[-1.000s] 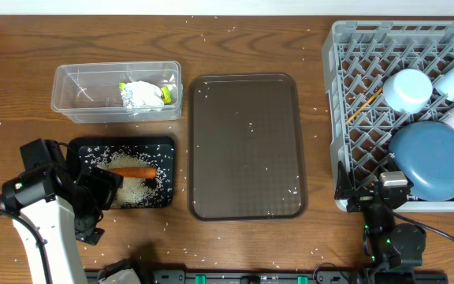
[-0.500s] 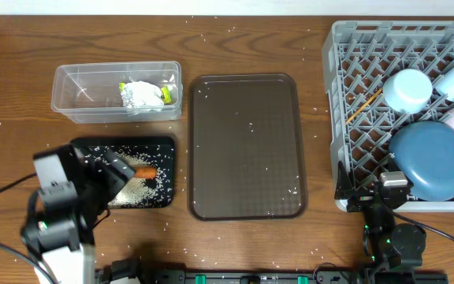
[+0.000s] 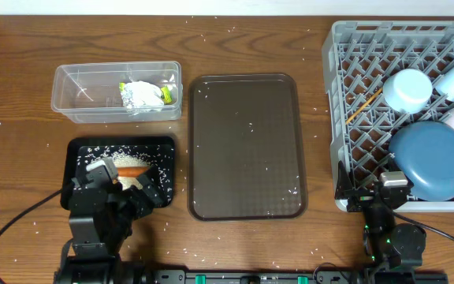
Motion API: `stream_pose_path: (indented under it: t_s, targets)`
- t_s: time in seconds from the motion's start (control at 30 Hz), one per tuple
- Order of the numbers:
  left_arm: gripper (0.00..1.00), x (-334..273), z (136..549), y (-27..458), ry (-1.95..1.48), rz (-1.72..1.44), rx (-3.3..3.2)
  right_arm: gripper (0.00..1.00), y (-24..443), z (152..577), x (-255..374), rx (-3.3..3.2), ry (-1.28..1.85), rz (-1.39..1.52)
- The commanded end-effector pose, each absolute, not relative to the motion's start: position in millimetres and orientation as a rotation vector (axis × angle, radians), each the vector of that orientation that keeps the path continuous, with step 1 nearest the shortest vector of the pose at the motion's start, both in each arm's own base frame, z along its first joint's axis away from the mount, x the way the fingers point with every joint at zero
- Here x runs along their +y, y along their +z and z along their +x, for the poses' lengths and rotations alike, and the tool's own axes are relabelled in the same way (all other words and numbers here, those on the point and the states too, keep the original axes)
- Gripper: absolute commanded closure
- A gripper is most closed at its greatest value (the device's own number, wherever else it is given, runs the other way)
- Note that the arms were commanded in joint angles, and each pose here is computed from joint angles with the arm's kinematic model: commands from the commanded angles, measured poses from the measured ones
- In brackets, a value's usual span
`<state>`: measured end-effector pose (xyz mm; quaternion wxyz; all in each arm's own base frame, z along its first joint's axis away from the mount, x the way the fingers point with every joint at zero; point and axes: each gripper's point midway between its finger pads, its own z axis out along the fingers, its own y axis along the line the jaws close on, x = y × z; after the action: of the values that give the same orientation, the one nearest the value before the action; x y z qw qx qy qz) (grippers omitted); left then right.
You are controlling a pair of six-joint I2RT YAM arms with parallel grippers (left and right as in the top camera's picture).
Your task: Sort waste into correct bins and load items into the dishwasher rack
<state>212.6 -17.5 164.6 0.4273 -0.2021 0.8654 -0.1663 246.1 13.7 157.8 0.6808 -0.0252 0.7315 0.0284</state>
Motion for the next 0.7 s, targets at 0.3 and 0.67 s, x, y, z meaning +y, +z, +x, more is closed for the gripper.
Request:
stream_pose_path:
  t_s: [0.3,0.67]
  targets:
    - [0.02,-23,206,170,-0.361,-0.29,2.06,0.01,158,246,10,1.641,0.037,-0.055]
    - [0.02,-33,234,164,-0.453,-0.193,1.74,0.01,158,246,10,1.641,0.037,-0.055]
